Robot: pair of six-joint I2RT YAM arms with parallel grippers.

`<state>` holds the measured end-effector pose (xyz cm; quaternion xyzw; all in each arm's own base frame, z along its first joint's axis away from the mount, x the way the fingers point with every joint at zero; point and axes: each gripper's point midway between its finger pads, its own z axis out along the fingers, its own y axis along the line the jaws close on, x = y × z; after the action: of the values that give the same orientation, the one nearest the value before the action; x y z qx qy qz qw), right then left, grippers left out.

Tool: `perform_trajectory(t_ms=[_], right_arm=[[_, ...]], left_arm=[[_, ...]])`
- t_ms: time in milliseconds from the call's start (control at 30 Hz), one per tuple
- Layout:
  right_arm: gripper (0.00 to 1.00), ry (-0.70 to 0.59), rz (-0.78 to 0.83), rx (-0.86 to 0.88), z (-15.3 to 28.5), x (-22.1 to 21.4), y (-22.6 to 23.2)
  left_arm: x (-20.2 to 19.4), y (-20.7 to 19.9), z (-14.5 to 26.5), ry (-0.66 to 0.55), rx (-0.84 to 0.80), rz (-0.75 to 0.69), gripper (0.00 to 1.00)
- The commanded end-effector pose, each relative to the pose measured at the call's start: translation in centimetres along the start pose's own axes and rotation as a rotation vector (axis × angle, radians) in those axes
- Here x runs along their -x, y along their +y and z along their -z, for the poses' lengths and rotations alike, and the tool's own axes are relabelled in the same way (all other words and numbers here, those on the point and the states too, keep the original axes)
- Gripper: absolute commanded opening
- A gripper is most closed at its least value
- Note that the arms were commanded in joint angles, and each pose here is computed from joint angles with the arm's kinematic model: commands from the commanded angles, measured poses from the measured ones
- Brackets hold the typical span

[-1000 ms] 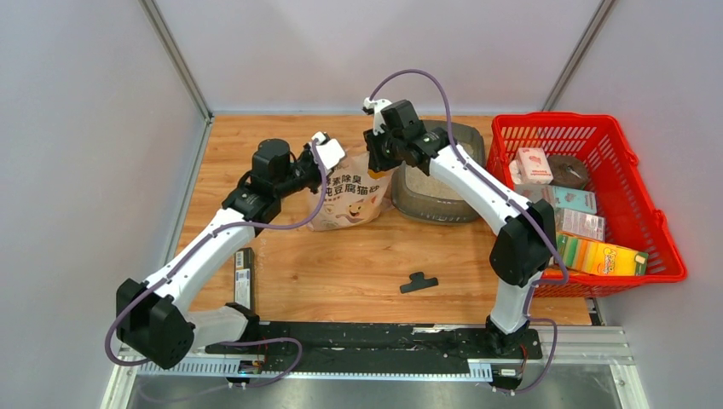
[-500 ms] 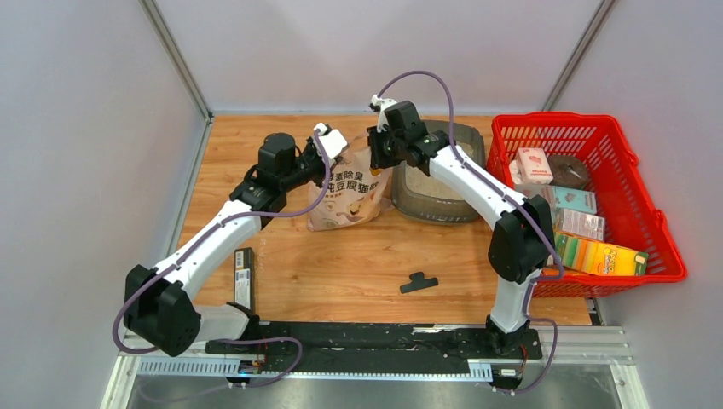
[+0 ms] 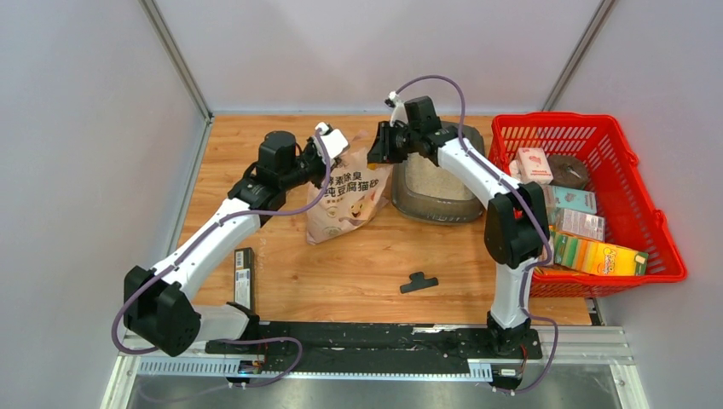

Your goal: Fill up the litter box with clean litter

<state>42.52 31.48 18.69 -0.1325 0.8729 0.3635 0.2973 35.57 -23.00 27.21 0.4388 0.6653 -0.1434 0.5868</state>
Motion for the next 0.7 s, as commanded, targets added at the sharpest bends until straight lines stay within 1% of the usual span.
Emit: perform_trajectory(t_ms=[0, 133, 233, 400, 467, 667], right_arm=[[0.00, 0.215, -0.229, 0.335, -0.7, -3.9, 4.9], [0.00, 0.233, -0.271, 0.468, 0.4, -2.7, 6.4], [0.00, 0.223, -0.310, 0.504, 1.3, -1.6, 6.4], [0.00, 0.177, -0.349, 0.508, 3.7, 0.6, 5.5], [0.00, 0.165, -0.348, 0.513, 4.6, 1.2, 5.4], [0.00, 0.104, -0.351, 0.498, 7.3, 2.8, 4.4]], left_arm=[[12.3, 2.8, 2.3, -0.342, 0.070, -0.179, 0.00], [12.5, 3.1, 2.4, -0.324, 0.072, -0.216, 0.00], [12.9, 3.4, 2.6, -0.317, 0.075, -0.252, 0.00], [13.7, 3.5, 2.9, -0.328, 0.071, -0.331, 0.00], [13.7, 3.4, 3.1, -0.319, 0.066, -0.371, 0.00], [14.9, 3.8, 3.6, -0.346, 0.081, -0.468, 0.00]])
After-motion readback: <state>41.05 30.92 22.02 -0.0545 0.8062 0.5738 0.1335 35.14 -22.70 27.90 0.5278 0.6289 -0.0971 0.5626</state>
